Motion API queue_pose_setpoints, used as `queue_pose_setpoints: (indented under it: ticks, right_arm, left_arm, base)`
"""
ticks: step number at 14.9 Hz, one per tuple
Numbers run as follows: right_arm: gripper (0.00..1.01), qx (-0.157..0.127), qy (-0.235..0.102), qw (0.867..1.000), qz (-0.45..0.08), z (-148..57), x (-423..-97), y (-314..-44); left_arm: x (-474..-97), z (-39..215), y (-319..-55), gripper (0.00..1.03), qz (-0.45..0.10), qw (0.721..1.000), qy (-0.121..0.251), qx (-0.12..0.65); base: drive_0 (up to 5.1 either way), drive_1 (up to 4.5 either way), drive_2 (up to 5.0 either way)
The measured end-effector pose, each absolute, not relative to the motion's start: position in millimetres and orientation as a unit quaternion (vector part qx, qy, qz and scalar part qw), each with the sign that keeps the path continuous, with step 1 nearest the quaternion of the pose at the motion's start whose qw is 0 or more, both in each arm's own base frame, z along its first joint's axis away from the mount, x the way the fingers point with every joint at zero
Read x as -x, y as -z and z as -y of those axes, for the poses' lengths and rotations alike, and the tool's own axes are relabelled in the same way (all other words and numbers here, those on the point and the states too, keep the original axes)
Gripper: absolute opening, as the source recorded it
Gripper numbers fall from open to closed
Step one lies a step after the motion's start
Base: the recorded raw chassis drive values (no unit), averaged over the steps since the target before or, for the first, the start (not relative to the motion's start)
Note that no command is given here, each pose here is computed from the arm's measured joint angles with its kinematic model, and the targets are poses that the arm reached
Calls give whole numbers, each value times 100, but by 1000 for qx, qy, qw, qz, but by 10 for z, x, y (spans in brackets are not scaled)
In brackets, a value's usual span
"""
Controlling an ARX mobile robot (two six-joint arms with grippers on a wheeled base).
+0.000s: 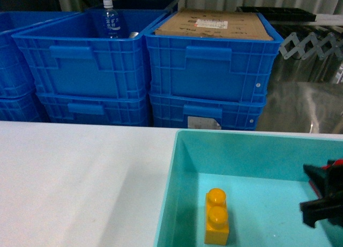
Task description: Pick red block from blue box to shelf
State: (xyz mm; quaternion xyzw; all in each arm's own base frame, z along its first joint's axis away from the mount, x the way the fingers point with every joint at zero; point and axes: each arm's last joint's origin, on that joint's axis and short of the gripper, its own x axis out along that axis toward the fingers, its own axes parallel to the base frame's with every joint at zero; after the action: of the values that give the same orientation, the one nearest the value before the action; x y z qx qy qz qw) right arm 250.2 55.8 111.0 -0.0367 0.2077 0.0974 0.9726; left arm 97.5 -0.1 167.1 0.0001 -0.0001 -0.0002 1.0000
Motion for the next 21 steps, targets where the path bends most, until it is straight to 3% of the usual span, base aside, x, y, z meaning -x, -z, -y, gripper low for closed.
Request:
queue_pose_setpoints:
  ticks: [2,3,4,5,7,9,11,15,18,21]
  right_arm:
    - [29,36,-97,983,-152,-364,-2451,-1500]
    - [29,66,-59,993,-72,-233,-2407,-1757]
    - [29,89,-37,995,-32,-135,-2373,-1915]
    - [29,111,6,994,14,-21,-2322,-2065]
    - [29,113,39,992,38,49,-2220,-2156]
    - [29,99,49,993,44,33,-2127,-2180]
    - [29,67,54,995,54,-70,-1911,-2177]
    - [29,-3,105,993,49,50,-1728,-2175]
    - [29,-7,99,993,59,51,-1679,-2216]
    - [29,-3,61,998,-25,55,-1673,-2061]
  left_arm:
    - [-975,1,-1671,98,0,1000,0,0]
    - [-975,1,-1672,98,0,1000,0,0]
    - [-975,1,-1671,98,0,1000,0,0]
    - [-975,1,-1671,98,0,1000,0,0]
    - [-975,1,-1671,98,0,1000,0,0]
    - [-975,1,-1671,98,0,1000,0,0]
    - [-975,1,-1671,98,0,1000,0,0]
    - [-975,1,-1671,98,0,1000,0,0]
    - [-975,1,-1671,98,0,1000,0,0]
    - [-975,1,-1672,98,0,1000,0,0]
  base:
    - [0,0,0]
    - [0,0,0]
    - [0,0,0]
    - [0,0,0]
    - [0,0,0]
    - [0,0,0]
    - [0,0,0]
    - [0,0,0]
    - [0,0,0]
    - [0,0,0]
